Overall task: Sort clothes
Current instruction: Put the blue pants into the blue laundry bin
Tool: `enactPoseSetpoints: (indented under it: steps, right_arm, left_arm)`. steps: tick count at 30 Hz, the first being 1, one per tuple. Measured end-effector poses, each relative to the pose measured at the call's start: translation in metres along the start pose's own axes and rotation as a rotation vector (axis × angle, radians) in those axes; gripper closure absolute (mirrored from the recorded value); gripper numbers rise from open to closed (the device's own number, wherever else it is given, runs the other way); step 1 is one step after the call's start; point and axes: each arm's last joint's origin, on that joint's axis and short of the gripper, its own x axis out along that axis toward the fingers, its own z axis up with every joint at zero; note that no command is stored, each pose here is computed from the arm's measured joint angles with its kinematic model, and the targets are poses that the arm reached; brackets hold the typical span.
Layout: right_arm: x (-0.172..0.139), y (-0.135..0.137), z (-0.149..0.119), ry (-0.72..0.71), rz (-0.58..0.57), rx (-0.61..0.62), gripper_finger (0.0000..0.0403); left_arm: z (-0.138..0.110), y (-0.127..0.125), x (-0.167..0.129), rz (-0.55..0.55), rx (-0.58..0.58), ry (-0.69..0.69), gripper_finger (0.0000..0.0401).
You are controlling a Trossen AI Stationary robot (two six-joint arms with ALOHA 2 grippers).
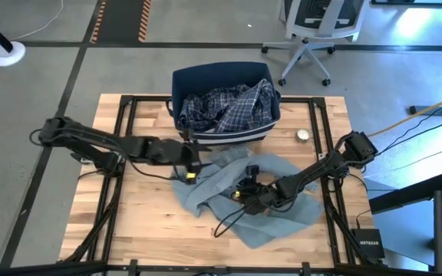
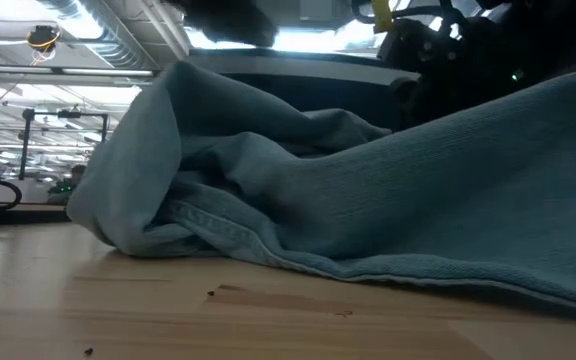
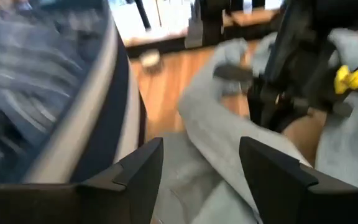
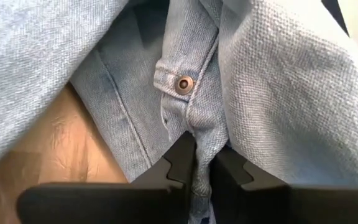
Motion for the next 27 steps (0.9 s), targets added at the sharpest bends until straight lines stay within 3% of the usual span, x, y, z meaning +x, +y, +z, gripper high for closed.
enactPoseSetpoints:
  steps: [15, 21, 27]
  right_arm:
    - [-0.003, 0.004, 0.005, -0.046, 0.026, 0.012, 0.0368]
    - [-0.016, 0.007, 0.017, -0.12, 0.048, 0.018, 0.0347]
    - [-0.03, -0.003, 0.037, -0.176, 0.085, 0.072, 0.0315]
  left_arm:
    - [-0.059, -0.041, 0.053, -0.074, -0.098, 0.378, 0.0193]
    - [-0.077, -0.063, 0.065, -0.121, -0.033, 0.453, 0.0193]
    - [-0.087, -0.069, 0.072, -0.135, 0.025, 0.488, 0.0193]
